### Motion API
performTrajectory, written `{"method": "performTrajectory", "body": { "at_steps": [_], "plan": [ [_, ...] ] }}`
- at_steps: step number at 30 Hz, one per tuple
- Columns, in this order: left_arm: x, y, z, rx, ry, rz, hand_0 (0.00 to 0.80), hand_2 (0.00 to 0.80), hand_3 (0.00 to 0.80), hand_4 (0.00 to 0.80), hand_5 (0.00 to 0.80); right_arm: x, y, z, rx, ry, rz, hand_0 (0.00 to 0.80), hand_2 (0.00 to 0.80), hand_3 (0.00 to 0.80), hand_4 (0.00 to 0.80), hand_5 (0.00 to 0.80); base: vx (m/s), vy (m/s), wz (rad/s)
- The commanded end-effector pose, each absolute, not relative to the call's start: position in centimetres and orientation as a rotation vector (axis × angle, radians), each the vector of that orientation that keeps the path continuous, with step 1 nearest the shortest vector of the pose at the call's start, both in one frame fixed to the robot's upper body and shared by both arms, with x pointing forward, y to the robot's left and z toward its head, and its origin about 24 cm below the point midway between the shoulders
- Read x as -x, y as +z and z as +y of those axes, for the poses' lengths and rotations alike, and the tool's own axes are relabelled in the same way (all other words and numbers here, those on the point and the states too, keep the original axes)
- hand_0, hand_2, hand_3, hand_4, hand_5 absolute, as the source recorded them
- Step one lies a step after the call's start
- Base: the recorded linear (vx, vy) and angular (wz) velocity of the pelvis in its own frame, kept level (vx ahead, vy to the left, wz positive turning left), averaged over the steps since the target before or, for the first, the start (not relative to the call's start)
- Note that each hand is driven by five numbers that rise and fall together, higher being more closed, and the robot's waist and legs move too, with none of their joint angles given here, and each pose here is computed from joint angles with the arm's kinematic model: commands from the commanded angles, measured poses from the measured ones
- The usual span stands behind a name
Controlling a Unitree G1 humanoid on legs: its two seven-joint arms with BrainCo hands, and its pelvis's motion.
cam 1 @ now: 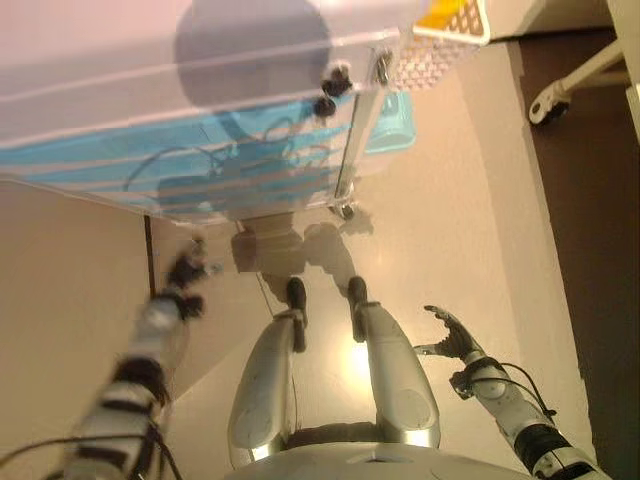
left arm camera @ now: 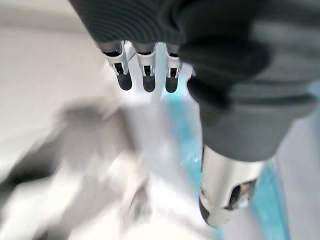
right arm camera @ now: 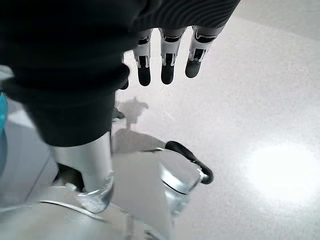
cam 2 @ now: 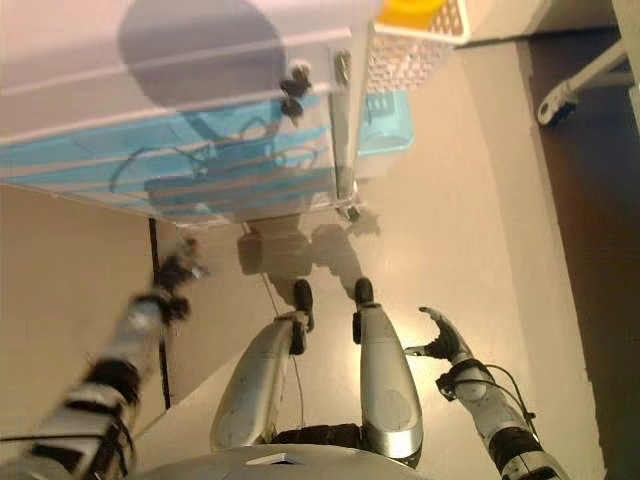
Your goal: Open the drawer and pick up the medicine
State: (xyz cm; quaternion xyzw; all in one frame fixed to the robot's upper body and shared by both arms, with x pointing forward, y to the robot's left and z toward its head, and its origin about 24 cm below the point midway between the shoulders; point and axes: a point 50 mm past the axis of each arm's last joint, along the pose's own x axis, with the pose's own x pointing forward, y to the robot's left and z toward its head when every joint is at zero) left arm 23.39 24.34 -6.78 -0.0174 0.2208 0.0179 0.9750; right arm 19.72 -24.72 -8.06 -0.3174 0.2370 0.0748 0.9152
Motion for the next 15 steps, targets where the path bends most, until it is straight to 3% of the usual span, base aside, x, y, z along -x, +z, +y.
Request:
{"method": "performTrajectory", "body": {
  "at_steps": [1, 9, 15],
  "plan": [
    [-17.3, -10.2, 26.6, 0.057, 0.084, 0.602, 0.0, 0.0, 0.0, 0.0, 0.0, -16.9, -9.4, -25.6, 0.615, 0.202, 0.561, 0.0, 0.0, 0.0, 0.0, 0.0, 0.073, -0.088, 0.14],
    [-8.9, -14.7, 25.8, 0.116, 0.113, 0.97, 0.0, 0.0, 0.0, 0.0, 0.0, -13.7, -12.0, -26.2, 0.564, 0.163, 0.745, 0.0, 0.0, 0.0, 0.0, 0.0, 0.034, -0.073, 0.3],
    [-9.7, -14.8, 24.5, 0.066, 0.067, 0.927, 0.0, 0.0, 0.0, 0.0, 0.0, -12.3, -13.5, -25.3, 0.539, 0.187, 0.854, 0.0, 0.0, 0.0, 0.0, 0.0, -0.053, -0.049, 0.18]
  ]
}}
